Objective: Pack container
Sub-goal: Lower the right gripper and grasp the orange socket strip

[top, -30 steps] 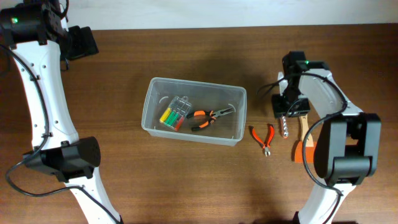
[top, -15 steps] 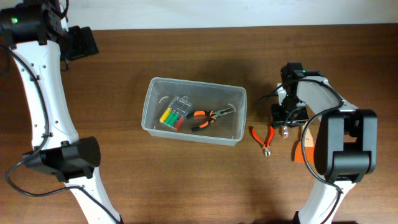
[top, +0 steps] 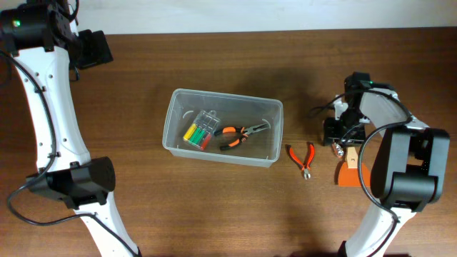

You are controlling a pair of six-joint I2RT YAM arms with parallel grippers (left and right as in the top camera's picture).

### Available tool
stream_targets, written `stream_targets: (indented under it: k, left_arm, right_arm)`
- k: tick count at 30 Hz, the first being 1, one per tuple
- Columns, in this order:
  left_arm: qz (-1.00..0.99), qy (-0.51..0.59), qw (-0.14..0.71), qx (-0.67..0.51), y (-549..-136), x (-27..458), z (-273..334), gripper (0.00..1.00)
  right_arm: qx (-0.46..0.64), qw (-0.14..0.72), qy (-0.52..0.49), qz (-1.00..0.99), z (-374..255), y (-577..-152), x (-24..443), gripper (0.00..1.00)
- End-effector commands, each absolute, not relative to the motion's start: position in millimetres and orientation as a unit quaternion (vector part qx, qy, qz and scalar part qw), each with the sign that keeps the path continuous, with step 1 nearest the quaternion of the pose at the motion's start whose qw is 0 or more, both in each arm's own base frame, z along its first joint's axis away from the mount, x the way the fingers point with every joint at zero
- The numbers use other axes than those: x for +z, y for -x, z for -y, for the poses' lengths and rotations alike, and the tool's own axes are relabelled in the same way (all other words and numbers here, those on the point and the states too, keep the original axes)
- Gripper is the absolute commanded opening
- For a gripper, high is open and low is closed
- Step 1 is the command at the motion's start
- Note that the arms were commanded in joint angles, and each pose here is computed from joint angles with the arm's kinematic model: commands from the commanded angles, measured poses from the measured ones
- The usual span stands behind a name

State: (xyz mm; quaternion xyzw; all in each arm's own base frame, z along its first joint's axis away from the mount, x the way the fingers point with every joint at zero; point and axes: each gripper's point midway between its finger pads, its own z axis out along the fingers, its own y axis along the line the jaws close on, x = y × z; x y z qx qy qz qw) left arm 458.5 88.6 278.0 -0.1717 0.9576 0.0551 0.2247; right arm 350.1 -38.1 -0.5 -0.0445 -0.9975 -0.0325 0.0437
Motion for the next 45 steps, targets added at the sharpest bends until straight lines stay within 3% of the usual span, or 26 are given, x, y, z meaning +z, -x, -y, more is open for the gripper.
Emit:
stream_targets:
  k: [1, 16, 20, 31, 39, 45]
  left_arm:
    - [-0.953, 0.179, 0.237, 0.058, -456.8, 287.2, -91.7, 0.99]
    - [-0.953, 0.179, 0.237, 0.058, -456.8, 287.2, -91.7, 0.99]
    - [-0.953, 0.179, 0.237, 0.058, -456.8, 287.2, -91.7, 0.99]
    - [-0.953, 0.179, 0.237, 0.058, -456.8, 287.2, -91.7, 0.99]
    - [-0.953, 0.179, 0.237, 0.058, -456.7, 287.1, -91.7, 0.99]
    - [-0.953, 0.179, 0.237, 0.058, -456.8, 287.2, -91.7, 0.99]
  right_arm:
    - [-0.056, 0.051, 0.003, 0.997, 15.3, -347.2, -4.6, 0.52]
    - [-0.051, 0.052, -0.033, 0.997, 0.5, -347.2, -4.7, 0.51]
    - [-0.051, 0.048, -0.031, 0.997, 0.6, -349.0, -4.9, 0.34]
    - [-0.050, 0.045, -0.032, 0.997, 1.0, -350.8, -5.1, 0.07]
    - [-0.039, 0.043, -0.024, 0.998, 4.8, -353.9, 1.6, 0.04]
    - [-0.034, 0.006, -0.026, 0.999, 6.4, -380.1, 45.9, 0.04]
